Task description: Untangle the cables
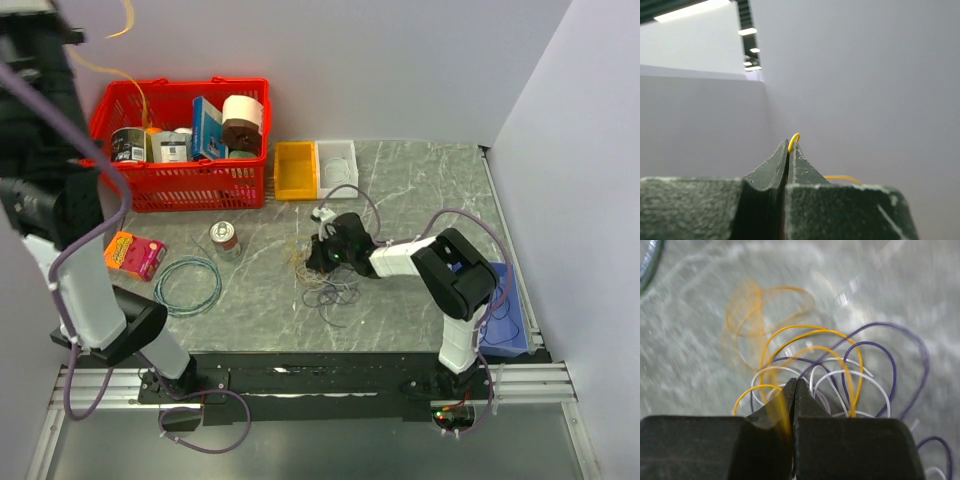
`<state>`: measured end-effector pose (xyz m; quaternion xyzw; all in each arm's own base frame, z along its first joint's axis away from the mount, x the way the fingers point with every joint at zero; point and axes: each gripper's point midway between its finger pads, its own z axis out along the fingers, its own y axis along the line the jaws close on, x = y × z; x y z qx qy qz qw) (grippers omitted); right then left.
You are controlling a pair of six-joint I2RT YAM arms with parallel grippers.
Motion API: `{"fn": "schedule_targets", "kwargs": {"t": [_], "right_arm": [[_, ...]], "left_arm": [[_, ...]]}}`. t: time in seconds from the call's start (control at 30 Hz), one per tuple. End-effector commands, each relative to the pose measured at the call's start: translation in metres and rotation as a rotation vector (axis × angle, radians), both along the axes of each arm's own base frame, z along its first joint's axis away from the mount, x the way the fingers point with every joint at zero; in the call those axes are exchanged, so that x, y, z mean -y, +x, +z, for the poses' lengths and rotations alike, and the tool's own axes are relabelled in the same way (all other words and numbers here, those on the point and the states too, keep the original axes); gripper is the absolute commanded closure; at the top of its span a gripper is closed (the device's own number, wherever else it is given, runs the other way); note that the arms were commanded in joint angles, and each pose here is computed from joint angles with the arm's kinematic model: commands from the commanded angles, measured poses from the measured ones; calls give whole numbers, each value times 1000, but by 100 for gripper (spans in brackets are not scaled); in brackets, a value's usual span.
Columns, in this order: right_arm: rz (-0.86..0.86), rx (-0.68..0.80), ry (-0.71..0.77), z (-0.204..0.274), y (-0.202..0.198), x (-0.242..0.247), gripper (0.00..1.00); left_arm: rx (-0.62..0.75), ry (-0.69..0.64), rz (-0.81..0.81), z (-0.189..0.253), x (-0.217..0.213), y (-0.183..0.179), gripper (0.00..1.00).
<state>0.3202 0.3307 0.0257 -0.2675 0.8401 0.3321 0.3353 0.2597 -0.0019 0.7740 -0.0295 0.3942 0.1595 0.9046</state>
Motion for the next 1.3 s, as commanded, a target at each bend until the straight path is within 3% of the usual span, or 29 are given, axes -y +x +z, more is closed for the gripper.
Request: {"fn": "schedule_targets", "kwargs": {"t": [0.0,0.2,0.43,0.6,0.8,0.97,1.07,1.27], "right_arm": [[-49,30,86,30,5,6,100],[-50,59,100,50,8,5,100],[-84,136,102,80,9,16,100],[-126,148,63,80,6,31,100],[-150,156,43,77,3,41,100],[-180,163,26,79,5,48,100],[-190,169,25,80,4,51,100],[-207,150,48,79,-3,53,100]], "left_arm": [[20,-7,70,6,-17,-19,99],[-170,151,-180,-40,52,45,99],[-295,103,-455,-87,115,104,99],[-244,9,-449,-79,115,120,99],[-268,6,-521,-100,141,154,99],[-364,22,-392,-176,156,246,99],[-376,57,-414,-211,183,287,99],[-358,89,-424,-252,214,332,99]]}}
